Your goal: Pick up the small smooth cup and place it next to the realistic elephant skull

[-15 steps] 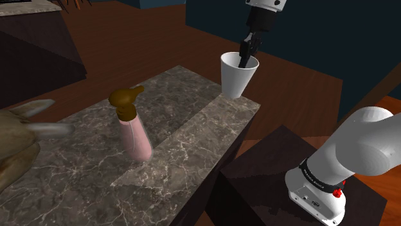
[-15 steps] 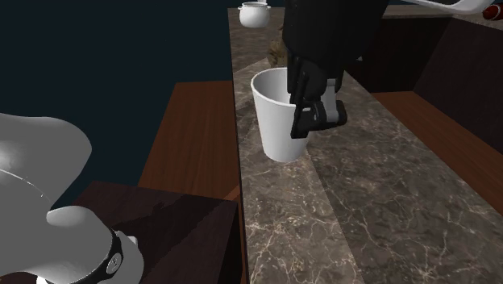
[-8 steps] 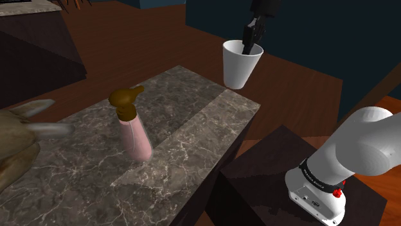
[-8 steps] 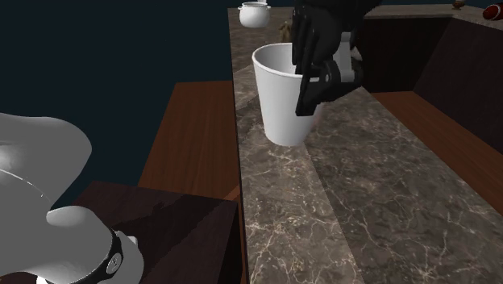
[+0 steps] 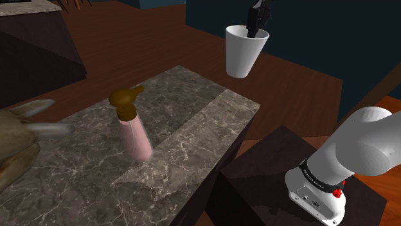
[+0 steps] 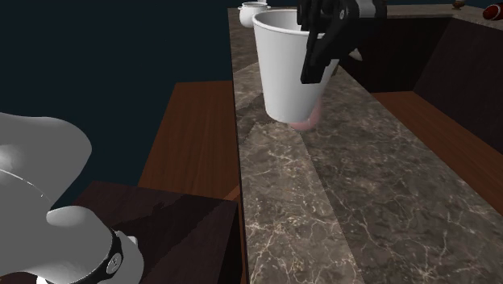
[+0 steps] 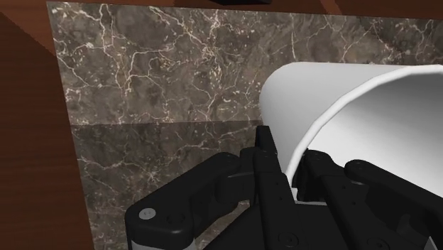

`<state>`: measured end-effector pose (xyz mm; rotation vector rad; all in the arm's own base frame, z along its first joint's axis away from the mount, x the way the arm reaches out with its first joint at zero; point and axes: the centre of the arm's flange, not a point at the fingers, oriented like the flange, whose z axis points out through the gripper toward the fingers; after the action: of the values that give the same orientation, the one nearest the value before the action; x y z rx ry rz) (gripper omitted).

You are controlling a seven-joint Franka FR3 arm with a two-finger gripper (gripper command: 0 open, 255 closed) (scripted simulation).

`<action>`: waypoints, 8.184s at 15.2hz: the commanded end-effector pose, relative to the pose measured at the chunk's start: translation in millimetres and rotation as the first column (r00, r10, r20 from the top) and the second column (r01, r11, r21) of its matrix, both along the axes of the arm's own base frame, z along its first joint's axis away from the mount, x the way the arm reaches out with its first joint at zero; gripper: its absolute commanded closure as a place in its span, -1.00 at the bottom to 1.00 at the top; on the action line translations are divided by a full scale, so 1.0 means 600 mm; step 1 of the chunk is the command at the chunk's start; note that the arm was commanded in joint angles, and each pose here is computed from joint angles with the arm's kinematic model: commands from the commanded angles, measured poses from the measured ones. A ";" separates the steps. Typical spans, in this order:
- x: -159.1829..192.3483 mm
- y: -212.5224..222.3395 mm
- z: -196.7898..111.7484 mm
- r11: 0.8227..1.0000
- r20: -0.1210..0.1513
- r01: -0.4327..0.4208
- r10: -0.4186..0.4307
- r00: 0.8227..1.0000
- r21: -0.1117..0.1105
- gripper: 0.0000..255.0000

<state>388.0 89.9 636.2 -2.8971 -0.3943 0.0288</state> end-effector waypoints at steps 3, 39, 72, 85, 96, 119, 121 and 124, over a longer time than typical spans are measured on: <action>-0.001 0.001 0.035 1.000 0.000 0.000 0.000 1.000 0.000 1.00; -0.092 0.386 0.191 1.000 0.000 0.000 0.000 1.000 0.000 1.00; -0.173 0.726 0.041 1.000 0.000 0.000 0.000 1.000 0.000 1.00; -0.173 0.726 -0.073 1.000 0.000 0.000 0.000 1.000 0.000 1.00; -0.173 0.726 -0.170 1.000 0.000 0.000 0.000 1.000 0.000 1.00; -0.173 0.726 -0.372 1.000 0.000 0.000 0.000 1.000 0.000 1.00; -0.173 0.726 -0.390 1.000 0.000 0.000 0.000 1.000 0.000 1.00; -0.173 0.726 -0.416 1.000 0.000 0.000 0.000 1.000 0.000 1.00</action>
<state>285.1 524.2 391.8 -2.8977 -0.3941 0.0298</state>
